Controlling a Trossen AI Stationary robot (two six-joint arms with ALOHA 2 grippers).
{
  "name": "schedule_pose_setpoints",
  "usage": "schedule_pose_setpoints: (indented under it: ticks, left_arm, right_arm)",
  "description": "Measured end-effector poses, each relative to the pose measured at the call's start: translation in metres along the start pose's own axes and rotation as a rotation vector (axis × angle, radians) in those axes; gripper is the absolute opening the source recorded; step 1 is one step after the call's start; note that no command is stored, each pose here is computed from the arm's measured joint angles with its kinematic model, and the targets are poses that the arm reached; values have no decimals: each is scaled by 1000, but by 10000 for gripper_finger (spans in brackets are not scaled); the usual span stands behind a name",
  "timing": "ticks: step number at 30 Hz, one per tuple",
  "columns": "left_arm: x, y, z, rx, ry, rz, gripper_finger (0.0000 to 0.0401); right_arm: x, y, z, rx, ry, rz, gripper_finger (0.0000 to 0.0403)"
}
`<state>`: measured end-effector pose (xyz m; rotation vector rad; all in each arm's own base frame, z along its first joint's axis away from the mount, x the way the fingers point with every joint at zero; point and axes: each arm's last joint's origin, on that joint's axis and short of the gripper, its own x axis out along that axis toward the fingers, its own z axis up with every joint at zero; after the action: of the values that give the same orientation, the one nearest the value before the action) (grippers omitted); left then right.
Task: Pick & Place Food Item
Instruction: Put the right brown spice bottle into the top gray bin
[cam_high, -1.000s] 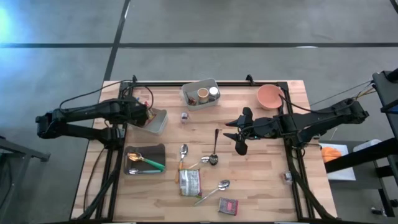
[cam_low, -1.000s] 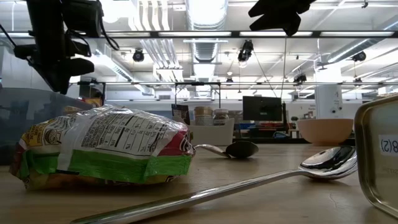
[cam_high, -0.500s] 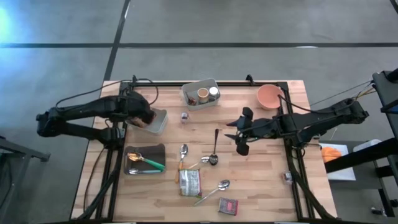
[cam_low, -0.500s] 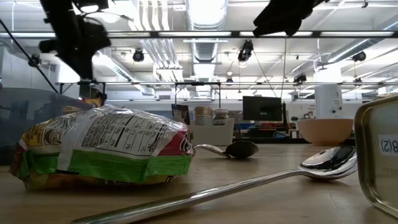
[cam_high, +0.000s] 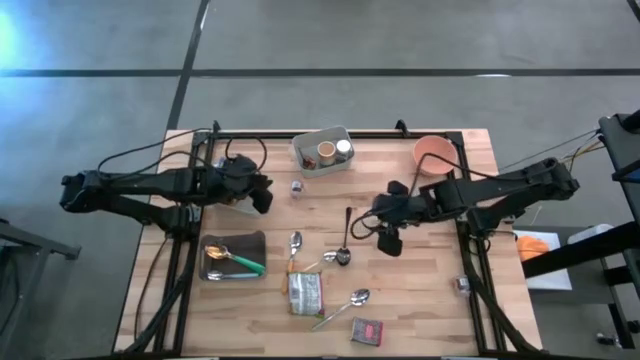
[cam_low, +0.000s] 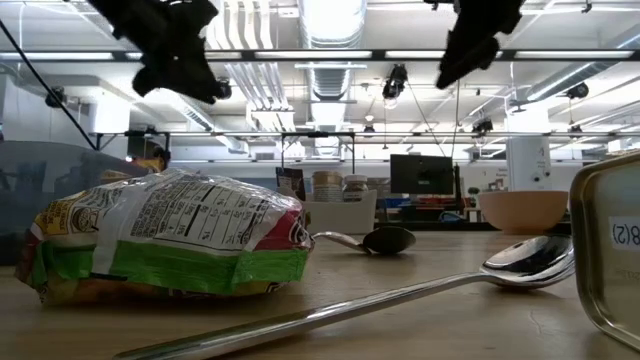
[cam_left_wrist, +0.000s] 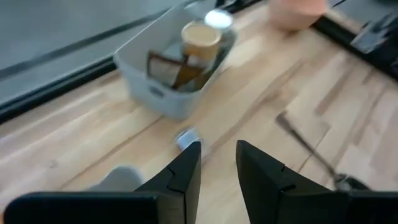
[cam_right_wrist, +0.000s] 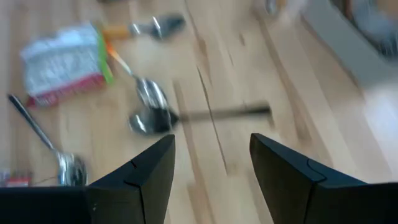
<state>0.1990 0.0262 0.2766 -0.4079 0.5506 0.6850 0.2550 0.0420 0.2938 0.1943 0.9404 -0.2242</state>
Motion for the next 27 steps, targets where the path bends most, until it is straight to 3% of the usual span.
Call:
schedule_pose_setpoints:
  ticks: [5, 9, 12, 19, 27]
  left_arm:
    - [6, -1, -4, -1, -30, -27, 107]
    - [7, -1, -7, -1, -14, -38, 107]
    - [6, -2, -5, 42, -16, -59, 107]
    - [5, -4, -4, 117, -2, -103, 107]
    - [2, -5, 1, 160, -19, -110, 107]
  right_arm:
    - [-12, 1, 7, 265, 182, -106, 208]
    - [-17, -1, 0, 514, 358, -272, 208]
    - [-14, 0, -9, 628, 483, -370, 208]
    - [2, 15, -39, 780, 615, -465, 208]
    - [-1, 43, -74, 877, 683, -536, 208]
